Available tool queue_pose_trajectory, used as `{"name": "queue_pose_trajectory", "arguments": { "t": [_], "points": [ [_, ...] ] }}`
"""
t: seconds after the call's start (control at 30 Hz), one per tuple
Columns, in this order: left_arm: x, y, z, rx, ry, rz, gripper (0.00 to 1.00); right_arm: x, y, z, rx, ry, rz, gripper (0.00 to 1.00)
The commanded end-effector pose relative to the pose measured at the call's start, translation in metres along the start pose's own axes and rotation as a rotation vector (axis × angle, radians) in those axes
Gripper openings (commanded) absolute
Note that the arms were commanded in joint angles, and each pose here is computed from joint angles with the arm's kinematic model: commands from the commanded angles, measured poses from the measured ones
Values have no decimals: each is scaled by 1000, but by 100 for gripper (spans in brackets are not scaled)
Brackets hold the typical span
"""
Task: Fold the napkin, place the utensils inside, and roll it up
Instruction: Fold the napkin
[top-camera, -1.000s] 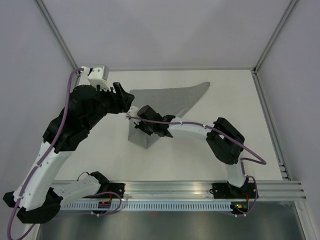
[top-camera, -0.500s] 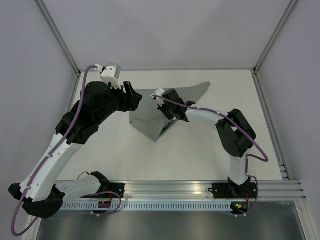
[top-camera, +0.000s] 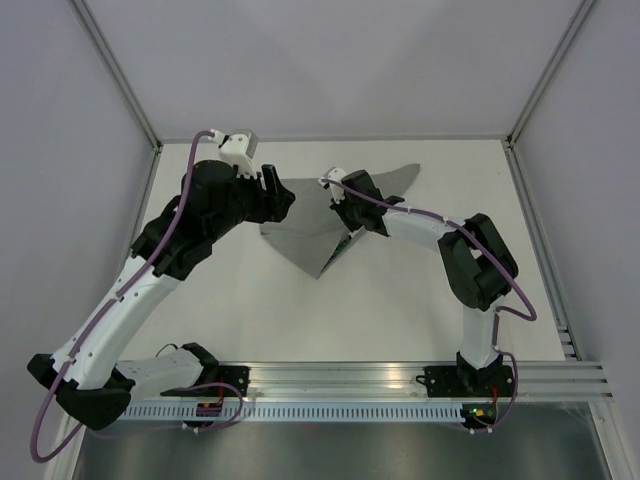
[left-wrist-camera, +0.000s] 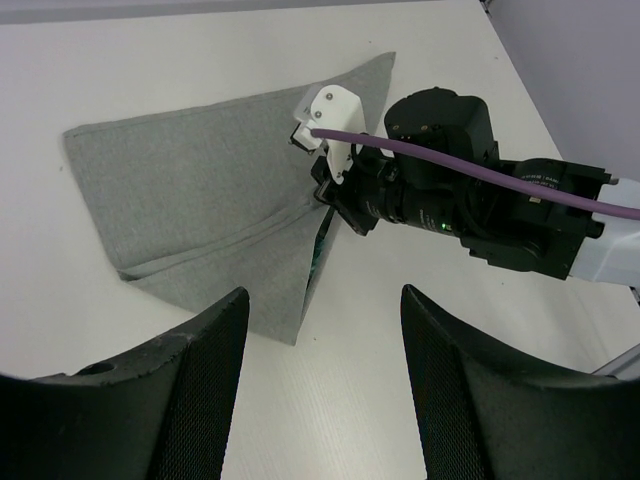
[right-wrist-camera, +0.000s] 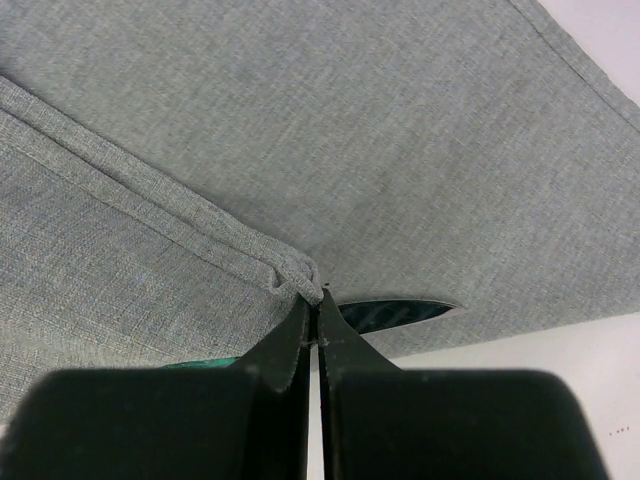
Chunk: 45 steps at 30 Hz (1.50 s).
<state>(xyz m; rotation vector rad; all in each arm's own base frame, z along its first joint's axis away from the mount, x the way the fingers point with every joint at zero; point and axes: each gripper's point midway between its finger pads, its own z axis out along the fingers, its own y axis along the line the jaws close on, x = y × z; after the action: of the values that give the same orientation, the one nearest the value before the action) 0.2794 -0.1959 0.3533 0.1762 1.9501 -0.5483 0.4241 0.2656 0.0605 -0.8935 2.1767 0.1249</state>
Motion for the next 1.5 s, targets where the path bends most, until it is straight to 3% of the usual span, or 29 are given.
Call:
{"name": "queue_pose_trajectory", "arguments": {
  "t": [0.0, 1.43, 1.47],
  "points": [
    [-3, -4, 9, 35, -17, 20, 67, -10, -12, -6, 20, -43, 18, 0],
    [49, -7, 60, 102, 118, -15, 68, 22, -44, -10, 64, 9, 100, 0],
    [51, -7, 62, 103, 120, -13, 68, 23, -44, -10, 64, 12, 107, 4]
  ]
}}
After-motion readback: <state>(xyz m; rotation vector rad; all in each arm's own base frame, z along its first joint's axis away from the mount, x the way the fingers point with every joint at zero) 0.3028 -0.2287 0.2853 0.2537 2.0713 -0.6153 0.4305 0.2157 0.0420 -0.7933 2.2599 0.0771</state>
